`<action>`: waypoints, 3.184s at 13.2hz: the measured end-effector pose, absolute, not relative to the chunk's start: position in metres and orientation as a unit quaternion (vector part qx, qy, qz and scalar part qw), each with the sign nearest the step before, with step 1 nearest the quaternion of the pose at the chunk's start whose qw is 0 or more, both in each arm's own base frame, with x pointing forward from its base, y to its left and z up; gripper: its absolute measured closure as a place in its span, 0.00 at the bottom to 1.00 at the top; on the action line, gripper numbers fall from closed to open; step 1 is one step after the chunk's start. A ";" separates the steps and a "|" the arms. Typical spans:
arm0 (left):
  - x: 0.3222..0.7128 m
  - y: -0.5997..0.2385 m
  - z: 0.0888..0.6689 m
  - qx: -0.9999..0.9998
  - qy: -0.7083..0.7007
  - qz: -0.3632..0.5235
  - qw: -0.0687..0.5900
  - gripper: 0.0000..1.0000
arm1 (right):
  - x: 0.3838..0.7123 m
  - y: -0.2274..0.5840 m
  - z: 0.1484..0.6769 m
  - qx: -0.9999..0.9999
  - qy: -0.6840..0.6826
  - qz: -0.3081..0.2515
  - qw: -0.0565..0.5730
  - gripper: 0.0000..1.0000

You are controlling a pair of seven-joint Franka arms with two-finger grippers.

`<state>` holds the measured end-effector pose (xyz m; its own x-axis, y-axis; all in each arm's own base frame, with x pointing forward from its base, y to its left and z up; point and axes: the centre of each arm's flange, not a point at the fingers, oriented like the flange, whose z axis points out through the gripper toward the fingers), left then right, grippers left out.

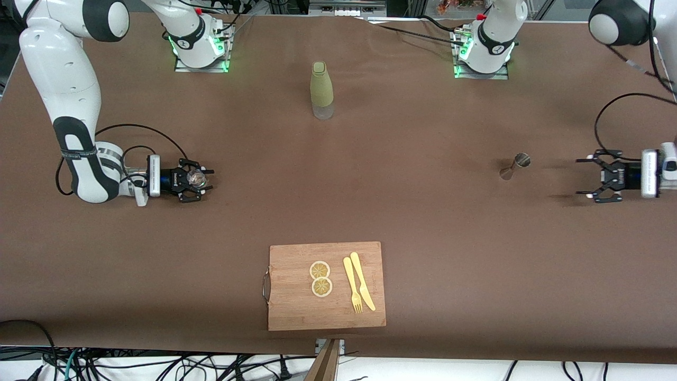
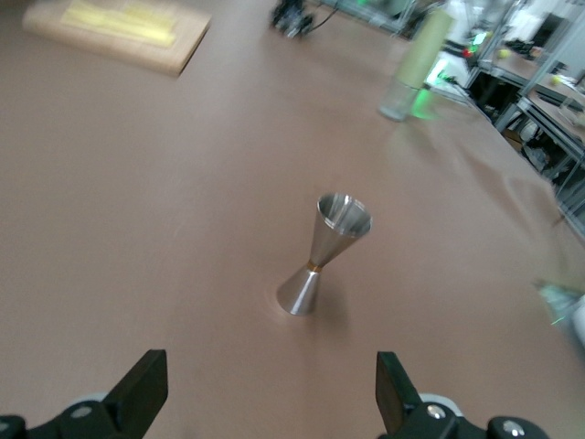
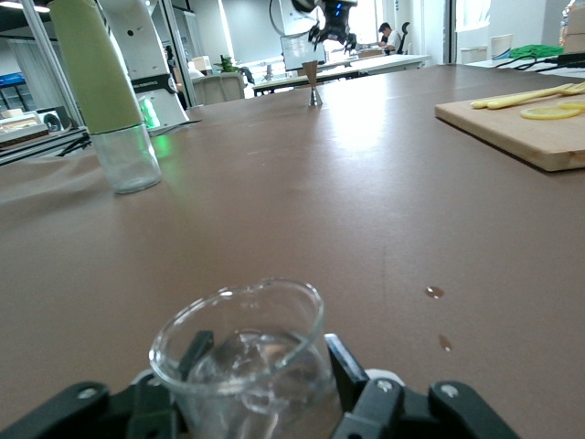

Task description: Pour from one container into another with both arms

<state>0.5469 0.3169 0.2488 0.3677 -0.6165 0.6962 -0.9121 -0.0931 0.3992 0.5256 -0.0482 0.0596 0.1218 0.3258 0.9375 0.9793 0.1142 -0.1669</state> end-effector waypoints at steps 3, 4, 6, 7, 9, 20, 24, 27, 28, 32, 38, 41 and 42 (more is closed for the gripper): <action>0.566 0.282 0.347 0.814 -0.434 0.068 0.381 0.00 | 0.522 -0.057 0.062 -0.571 -0.575 -0.329 0.485 0.01; 0.575 0.259 0.371 0.838 -0.397 0.041 0.372 0.00 | 0.522 -0.062 0.064 -0.573 -0.577 -0.327 0.482 0.00; 0.592 0.209 0.406 0.877 -0.318 -0.007 0.361 0.00 | 0.522 -0.083 0.070 -0.581 -0.587 -0.315 0.467 0.00; 0.599 0.185 0.418 0.892 -0.278 -0.030 0.355 0.00 | 0.521 -0.098 0.075 -0.590 -0.590 -0.305 0.459 0.00; 0.611 0.135 0.434 0.917 -0.214 -0.076 0.328 0.00 | 0.519 -0.132 0.090 -0.614 -0.593 -0.281 0.439 0.00; 0.619 0.046 0.561 0.972 -0.200 -0.066 0.105 0.00 | 0.542 -0.178 0.297 -0.815 -0.447 -0.061 0.363 0.00; 0.589 0.030 0.618 0.994 -0.067 -0.064 0.065 0.00 | 0.541 -0.168 0.344 -0.891 -0.335 0.037 0.305 0.00; 0.585 0.022 0.618 0.995 -0.007 -0.076 0.062 0.00 | 0.544 -0.157 0.384 -0.926 -0.275 0.080 0.246 0.00; 0.586 0.015 0.615 0.995 -0.001 -0.080 0.059 0.00 | 0.545 -0.151 0.398 -0.936 -0.257 0.091 0.222 0.00; 0.586 -0.010 0.612 0.996 -0.003 -0.086 0.036 0.00 | 0.551 -0.098 0.462 -0.967 -0.193 0.122 0.114 0.00; 0.588 -0.019 0.605 0.995 -0.007 -0.091 0.036 0.00 | 0.546 -0.002 0.561 -0.991 -0.035 0.127 -0.012 0.00; 0.589 -0.028 0.604 0.995 0.000 -0.093 0.035 0.00 | 0.535 -0.007 0.595 -0.993 0.071 0.087 -0.023 0.00; 0.589 -0.029 0.603 0.995 -0.001 -0.094 0.035 0.00 | 0.539 -0.007 0.600 -0.993 0.094 0.062 -0.021 0.00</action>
<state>0.5891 -0.0291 0.6029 0.9822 -0.0084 -0.1876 0.0049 -0.9975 0.0702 0.5395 -0.0074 0.6000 0.9746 -0.1890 -0.1202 -0.1837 -0.9815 0.0534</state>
